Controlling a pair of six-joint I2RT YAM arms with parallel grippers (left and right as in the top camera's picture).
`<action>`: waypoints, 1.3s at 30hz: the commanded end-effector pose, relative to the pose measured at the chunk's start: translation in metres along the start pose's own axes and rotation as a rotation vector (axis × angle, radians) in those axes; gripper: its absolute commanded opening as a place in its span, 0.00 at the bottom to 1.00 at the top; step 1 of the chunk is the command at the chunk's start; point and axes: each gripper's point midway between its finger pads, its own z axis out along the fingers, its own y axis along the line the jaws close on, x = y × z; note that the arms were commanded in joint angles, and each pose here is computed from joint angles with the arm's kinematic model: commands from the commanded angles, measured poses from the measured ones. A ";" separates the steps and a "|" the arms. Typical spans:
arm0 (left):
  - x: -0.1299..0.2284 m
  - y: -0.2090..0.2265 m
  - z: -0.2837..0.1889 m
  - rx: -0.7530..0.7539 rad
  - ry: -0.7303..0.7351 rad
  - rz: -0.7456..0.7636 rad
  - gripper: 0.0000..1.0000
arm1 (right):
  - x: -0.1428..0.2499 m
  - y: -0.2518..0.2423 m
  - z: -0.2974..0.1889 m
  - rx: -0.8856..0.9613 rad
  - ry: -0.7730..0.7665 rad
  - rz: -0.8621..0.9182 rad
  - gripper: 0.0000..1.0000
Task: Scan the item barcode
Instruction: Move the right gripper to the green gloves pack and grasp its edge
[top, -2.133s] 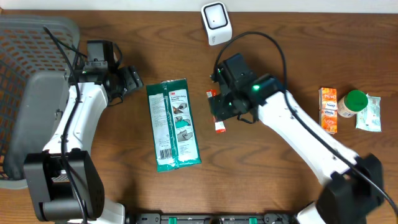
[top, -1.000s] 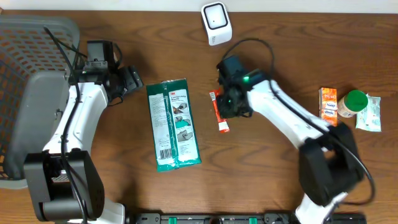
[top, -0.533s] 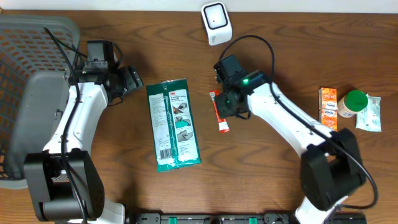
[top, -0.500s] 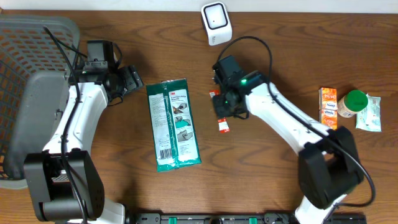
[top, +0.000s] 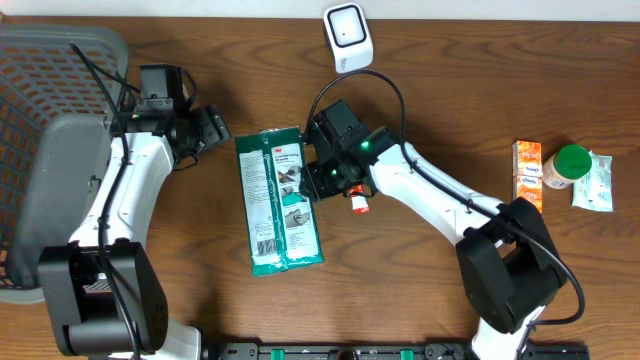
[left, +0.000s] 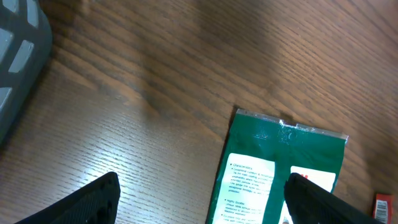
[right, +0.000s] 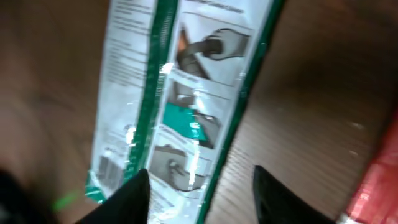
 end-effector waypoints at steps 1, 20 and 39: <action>-0.001 0.004 -0.001 -0.009 0.002 -0.007 0.85 | 0.006 0.002 0.009 -0.087 0.046 0.007 0.54; 0.139 0.028 0.033 0.025 0.400 0.129 0.11 | 0.029 -0.008 0.041 -0.227 0.139 0.009 0.44; 0.197 0.040 0.059 0.085 0.476 0.043 0.11 | 0.043 0.041 0.059 -0.546 0.052 -0.017 0.44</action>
